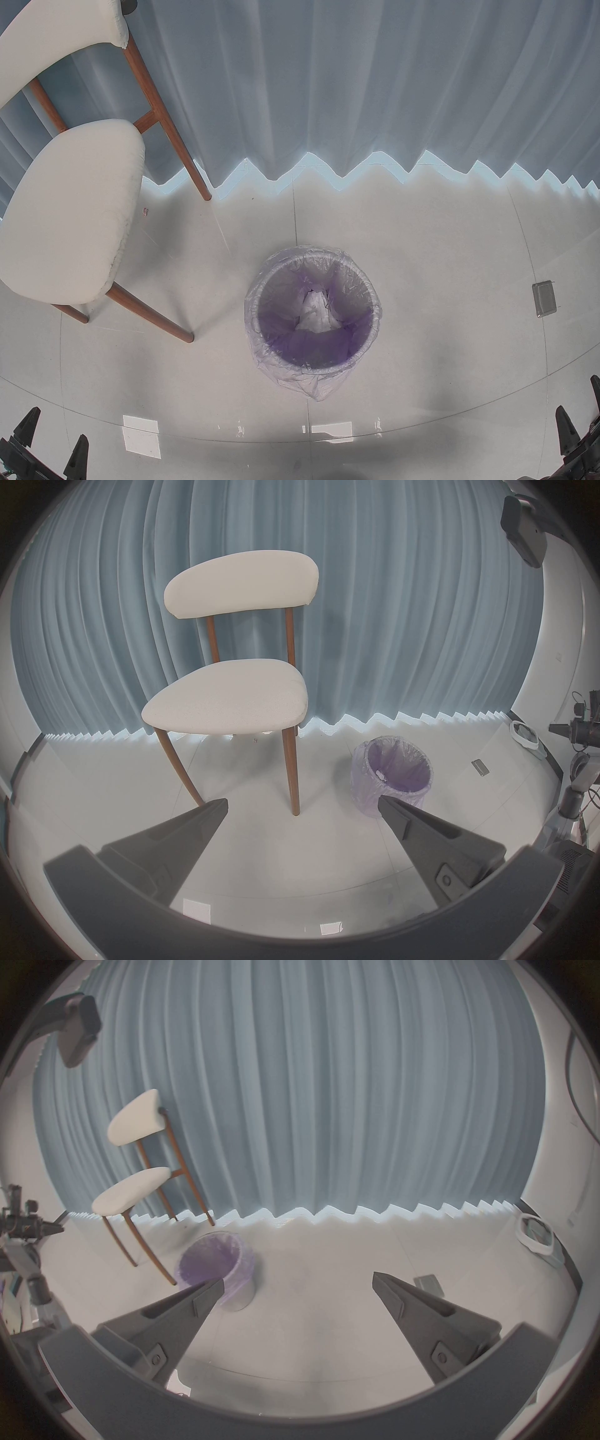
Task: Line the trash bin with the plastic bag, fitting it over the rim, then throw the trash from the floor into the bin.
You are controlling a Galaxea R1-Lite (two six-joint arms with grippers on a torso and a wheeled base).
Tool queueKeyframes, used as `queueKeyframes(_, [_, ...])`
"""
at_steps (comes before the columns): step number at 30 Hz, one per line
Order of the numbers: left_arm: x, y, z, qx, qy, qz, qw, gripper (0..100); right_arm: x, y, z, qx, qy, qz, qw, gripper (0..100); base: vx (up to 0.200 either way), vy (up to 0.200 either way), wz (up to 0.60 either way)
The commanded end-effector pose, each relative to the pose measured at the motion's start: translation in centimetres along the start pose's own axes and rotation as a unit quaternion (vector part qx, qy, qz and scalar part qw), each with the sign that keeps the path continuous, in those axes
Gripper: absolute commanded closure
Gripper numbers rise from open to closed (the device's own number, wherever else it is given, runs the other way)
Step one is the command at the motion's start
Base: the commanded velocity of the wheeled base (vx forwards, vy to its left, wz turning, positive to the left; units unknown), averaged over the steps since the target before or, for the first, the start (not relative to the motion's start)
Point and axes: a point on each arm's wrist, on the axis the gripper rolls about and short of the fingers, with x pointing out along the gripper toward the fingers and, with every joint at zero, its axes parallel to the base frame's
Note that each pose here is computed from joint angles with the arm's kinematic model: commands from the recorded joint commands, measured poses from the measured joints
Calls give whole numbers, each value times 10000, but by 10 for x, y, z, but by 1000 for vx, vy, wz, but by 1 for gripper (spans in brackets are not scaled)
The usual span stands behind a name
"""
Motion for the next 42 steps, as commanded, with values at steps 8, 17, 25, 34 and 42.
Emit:
queueKeyframes(8, [0,0,-5,3,7,-4,10000,0,-3,1,-2,-229,-189,357,9989,0,0,0,0])
queueKeyframes(17, [0,0,-5,3,8,4,10000,0,-1,-3,-4,519,-324,-644,9960,0,0,0,0])
queueKeyframes(25, [0,0,-5,3,7,-4,10000,0,-2,2,-9,-90,6,493,9987,0,0,0,0])
queueKeyframes(34, [0,0,-5,33,15,-12,10000,0,-1,1,-9,201,-13,263,9994,0,0,0,0])
queueKeyframes(42, [0,0,-5,26,7,-19,10000,0,-1,1,-9,163,-14,256,9995,0,0,0,0])
